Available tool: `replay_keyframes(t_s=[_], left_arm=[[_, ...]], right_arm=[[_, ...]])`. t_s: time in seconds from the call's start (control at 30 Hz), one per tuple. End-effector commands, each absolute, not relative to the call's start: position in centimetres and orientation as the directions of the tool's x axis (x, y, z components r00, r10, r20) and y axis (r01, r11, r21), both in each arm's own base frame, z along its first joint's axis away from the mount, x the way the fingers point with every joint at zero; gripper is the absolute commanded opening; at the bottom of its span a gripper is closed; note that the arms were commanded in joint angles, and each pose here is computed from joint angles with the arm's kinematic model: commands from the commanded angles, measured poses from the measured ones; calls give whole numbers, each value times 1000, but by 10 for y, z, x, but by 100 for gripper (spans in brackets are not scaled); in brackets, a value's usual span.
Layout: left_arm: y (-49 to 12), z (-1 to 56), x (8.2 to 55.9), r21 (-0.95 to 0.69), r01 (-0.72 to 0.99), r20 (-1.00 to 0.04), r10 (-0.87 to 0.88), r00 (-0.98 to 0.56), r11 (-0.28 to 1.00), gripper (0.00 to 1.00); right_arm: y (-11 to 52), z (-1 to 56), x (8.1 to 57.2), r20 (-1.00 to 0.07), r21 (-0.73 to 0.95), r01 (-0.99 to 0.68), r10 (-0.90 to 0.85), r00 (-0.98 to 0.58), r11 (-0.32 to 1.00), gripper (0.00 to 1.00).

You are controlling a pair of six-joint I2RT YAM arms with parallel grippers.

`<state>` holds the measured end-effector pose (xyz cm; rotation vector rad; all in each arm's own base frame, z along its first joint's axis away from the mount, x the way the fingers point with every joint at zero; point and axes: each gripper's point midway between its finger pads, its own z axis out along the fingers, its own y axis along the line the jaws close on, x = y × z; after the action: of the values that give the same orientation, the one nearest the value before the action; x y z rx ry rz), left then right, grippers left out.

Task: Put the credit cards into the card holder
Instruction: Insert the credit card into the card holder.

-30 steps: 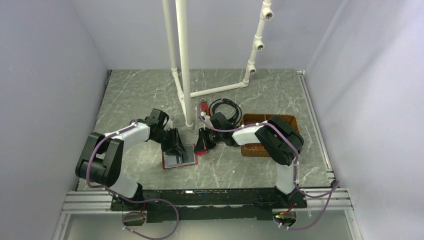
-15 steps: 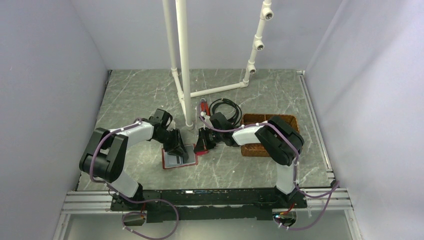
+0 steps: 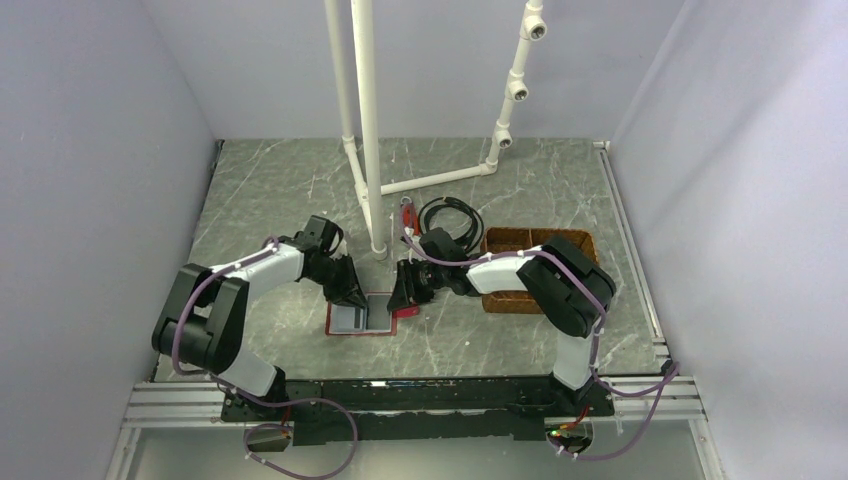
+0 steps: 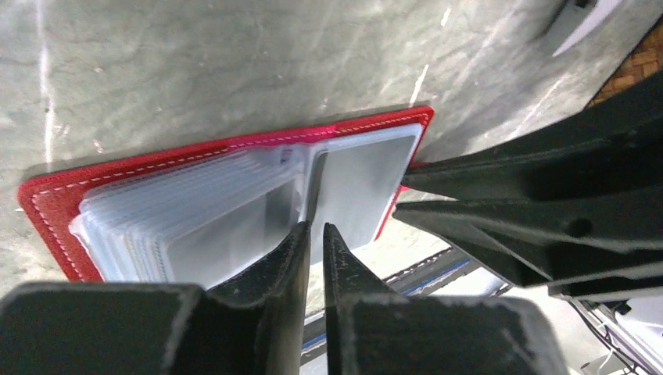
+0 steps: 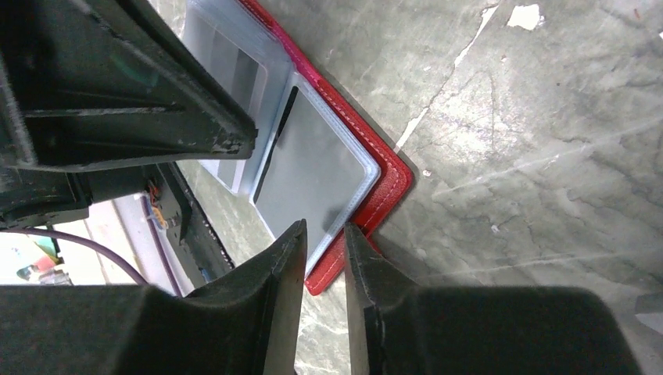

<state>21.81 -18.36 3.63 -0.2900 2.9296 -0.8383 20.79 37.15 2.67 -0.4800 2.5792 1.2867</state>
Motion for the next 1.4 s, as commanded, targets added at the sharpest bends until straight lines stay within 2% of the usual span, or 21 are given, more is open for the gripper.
replay_keyframes(t_s=[0.0,0.1,0.3,0.7,0.93,1.03,1.23,1.3,1.37], left_arm=[[-181,25,219,-505,-162,-26,-203,-979,848,15],[-178,16,216,-488,-171,-5,-199,-980,856,12],[-175,4,208,-469,-188,23,-201,-979,863,9],[-172,2,203,-462,-189,27,-200,-979,866,8],[-173,3,203,-469,-187,24,-200,-980,863,8],[-175,9,205,-481,-178,15,-195,-981,858,10],[-181,34,215,-519,-166,-24,-209,-978,839,19],[-181,40,216,-523,-161,-33,-209,-977,837,20],[-181,41,217,-524,-152,-41,-204,-978,838,20]], right_arm=[[367,29,199,-298,748,-350,-186,-936,564,29],[371,31,198,-298,763,-352,-188,-936,542,33],[379,39,199,-307,781,-358,-186,-934,512,33],[384,62,198,-356,772,-405,-194,-914,490,20],[386,70,196,-370,766,-420,-200,-907,487,20],[390,76,194,-382,776,-431,-200,-902,462,24],[408,82,191,-359,825,-409,-198,-912,390,26],[411,79,192,-355,826,-407,-203,-913,389,26],[405,70,198,-347,799,-396,-191,-918,452,27]])
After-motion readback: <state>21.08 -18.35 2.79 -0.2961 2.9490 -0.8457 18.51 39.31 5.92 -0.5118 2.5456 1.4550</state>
